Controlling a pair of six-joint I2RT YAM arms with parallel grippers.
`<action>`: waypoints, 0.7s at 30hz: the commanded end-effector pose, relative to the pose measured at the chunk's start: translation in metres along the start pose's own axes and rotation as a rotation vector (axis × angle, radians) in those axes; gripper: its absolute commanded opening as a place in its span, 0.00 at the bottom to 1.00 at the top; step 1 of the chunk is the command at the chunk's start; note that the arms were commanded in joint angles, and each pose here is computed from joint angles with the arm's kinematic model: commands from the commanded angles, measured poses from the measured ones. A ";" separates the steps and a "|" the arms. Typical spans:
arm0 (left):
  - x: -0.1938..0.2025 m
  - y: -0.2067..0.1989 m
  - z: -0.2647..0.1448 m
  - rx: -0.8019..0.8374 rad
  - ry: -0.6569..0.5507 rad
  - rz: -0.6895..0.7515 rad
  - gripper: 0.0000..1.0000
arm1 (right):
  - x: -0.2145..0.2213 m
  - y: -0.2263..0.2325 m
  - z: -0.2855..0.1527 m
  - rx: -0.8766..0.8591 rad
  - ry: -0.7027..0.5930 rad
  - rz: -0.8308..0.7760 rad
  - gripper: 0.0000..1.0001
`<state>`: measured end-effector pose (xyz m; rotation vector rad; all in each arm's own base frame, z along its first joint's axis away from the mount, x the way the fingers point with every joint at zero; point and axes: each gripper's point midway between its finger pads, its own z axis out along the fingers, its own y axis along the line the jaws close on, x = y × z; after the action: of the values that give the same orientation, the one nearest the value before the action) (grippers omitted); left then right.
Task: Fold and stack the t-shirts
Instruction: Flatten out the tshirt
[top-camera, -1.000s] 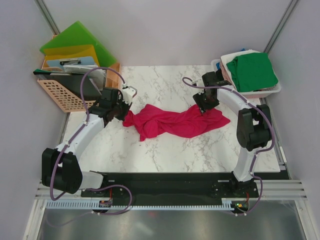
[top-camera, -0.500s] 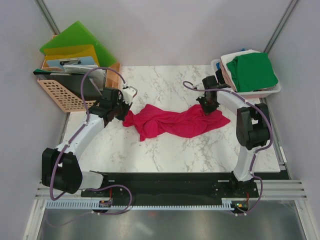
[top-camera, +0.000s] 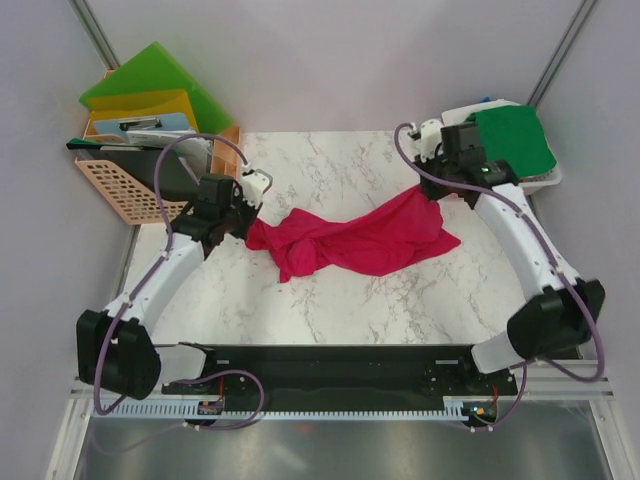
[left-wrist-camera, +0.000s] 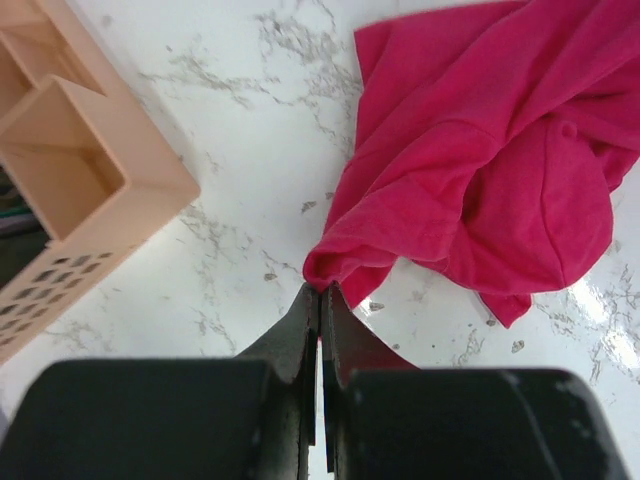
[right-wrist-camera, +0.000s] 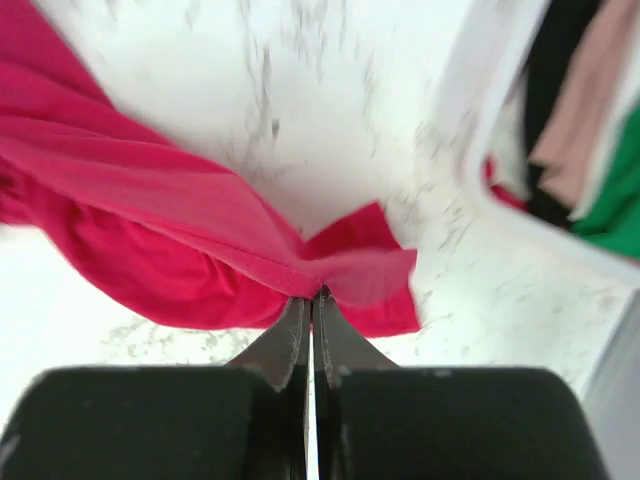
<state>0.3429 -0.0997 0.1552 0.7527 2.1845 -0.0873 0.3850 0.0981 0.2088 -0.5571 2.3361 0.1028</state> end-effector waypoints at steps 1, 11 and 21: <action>-0.072 0.024 -0.061 -0.137 -0.277 0.117 0.02 | -0.052 0.005 -0.089 -0.007 -0.229 0.011 0.00; -0.165 0.075 -0.309 -0.561 -0.769 0.086 0.02 | -0.095 -0.003 -0.354 0.204 -0.842 -0.019 0.00; -0.148 0.062 -0.433 -0.706 -0.942 0.085 0.02 | -0.062 0.003 -0.438 0.314 -1.026 -0.024 0.00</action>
<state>0.1501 -0.0046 0.5802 0.2914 1.0669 0.2179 0.1276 0.0276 0.5847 -0.2851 1.2415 0.0263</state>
